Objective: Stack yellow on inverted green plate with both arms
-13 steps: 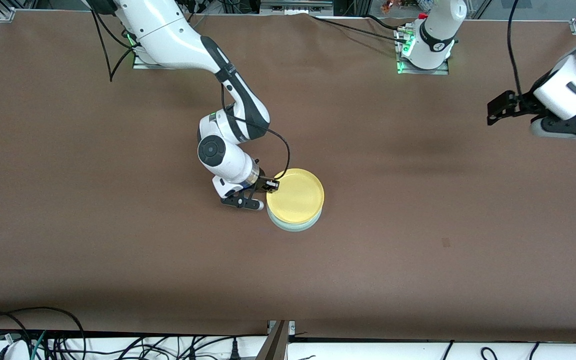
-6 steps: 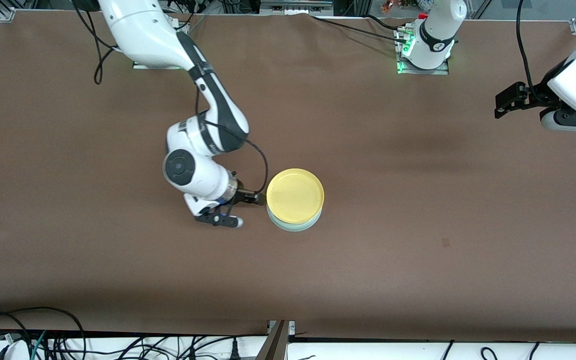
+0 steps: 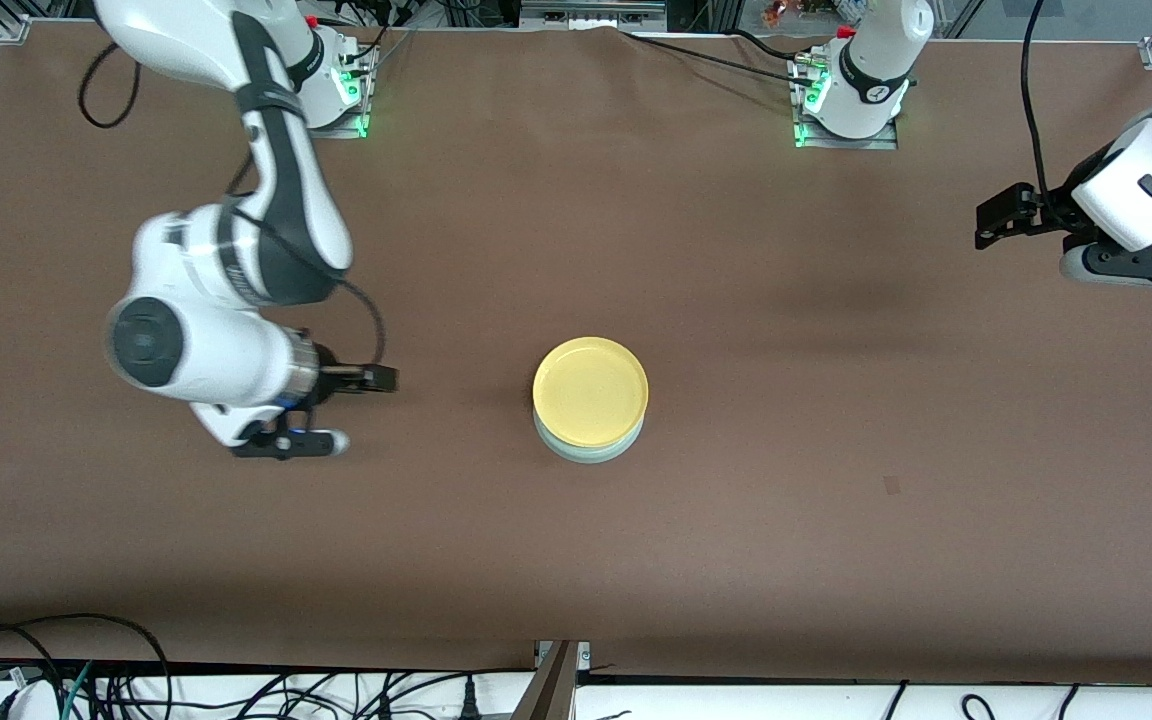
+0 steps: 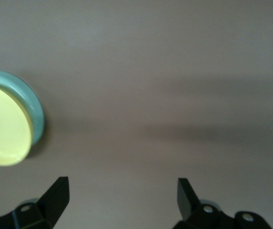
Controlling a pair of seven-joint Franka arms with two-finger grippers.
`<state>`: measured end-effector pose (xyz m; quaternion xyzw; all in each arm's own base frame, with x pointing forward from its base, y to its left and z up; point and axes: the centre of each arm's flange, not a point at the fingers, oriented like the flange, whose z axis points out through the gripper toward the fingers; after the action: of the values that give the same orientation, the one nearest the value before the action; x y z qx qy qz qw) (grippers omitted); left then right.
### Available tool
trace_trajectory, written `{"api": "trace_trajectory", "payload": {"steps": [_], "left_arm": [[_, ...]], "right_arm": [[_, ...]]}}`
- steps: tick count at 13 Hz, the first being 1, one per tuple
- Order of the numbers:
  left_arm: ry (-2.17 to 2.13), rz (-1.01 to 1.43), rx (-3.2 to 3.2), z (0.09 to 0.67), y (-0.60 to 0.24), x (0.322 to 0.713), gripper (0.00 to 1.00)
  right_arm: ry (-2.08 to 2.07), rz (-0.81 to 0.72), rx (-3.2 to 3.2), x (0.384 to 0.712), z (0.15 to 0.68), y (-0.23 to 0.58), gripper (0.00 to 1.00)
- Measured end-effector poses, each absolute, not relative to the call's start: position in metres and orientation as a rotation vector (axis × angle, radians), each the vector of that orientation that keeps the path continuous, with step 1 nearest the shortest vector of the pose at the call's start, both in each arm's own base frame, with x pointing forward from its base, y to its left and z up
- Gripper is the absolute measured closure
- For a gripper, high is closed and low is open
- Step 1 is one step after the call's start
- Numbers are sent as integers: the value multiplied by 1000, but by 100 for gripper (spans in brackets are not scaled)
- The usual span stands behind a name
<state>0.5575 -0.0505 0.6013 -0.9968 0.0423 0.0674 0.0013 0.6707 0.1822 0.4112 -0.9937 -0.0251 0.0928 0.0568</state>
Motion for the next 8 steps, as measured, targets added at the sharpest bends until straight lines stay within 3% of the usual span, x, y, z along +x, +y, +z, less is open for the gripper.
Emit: {"api": "trace_trajectory", "payload": {"steps": [4,8], "left_arm": [[122,215,-3131,599,-46,560,0],[147,200,-3124,602,-58,560,0]], "right_arm": [[-199,289,-3076,663,468,103,0],[-314,201,-3149,630,549,70,0]]}}
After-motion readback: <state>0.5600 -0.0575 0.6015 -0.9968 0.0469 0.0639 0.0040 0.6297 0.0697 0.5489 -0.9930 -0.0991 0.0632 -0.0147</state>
